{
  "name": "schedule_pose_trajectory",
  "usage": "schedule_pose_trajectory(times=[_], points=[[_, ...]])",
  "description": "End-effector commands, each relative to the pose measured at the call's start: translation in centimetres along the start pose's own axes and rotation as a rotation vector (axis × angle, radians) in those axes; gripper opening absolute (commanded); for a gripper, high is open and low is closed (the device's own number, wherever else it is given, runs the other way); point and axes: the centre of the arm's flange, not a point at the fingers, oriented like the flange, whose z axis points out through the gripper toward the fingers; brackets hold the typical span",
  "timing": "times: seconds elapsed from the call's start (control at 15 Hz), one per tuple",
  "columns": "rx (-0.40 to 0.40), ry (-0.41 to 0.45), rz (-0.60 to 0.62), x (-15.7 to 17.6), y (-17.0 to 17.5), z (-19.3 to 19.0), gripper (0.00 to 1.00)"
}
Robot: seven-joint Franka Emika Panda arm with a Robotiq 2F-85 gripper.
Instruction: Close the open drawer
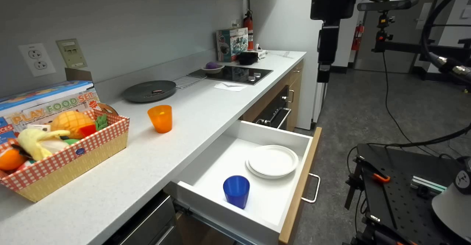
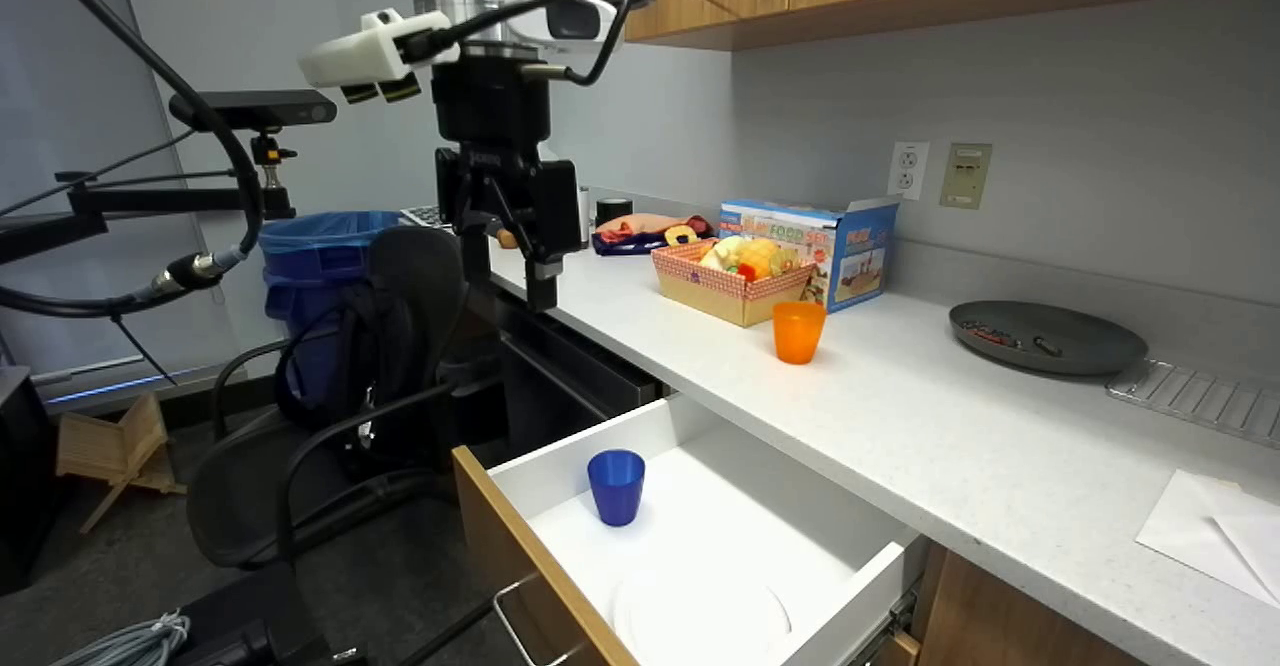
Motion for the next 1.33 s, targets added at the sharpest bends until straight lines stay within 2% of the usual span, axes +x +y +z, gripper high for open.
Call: schedule_pose_trajectory(times=[0.0, 0.53, 0.6, 0.67, 0.73, 0.87, 1.0, 1.07, 1.27], points=[[0.000, 0.000, 0.000, 0.0, 0.0, 0.0, 1.00], [0.000, 0.000, 0.000, 0.0, 0.0, 0.0, 1.00], [-0.006, 0.030, -0.015, 2.0, -1.3, -7.1, 1.00], [-0.005, 0.052, -0.010, 2.6, -1.4, -7.6, 1.00], [-0.031, 0.095, -0.019, 3.5, -1.7, -9.5, 1.00], [-0.025, 0.141, -0.033, 5.2, -2.6, -14.1, 1.00], [-0.032, 0.159, -0.016, 6.6, -3.7, -18.2, 1.00], [-0.020, 0.184, -0.033, 3.0, -2.6, -13.9, 1.00], [-0.022, 0.188, -0.028, 4.4, -3.4, -16.1, 1.00]])
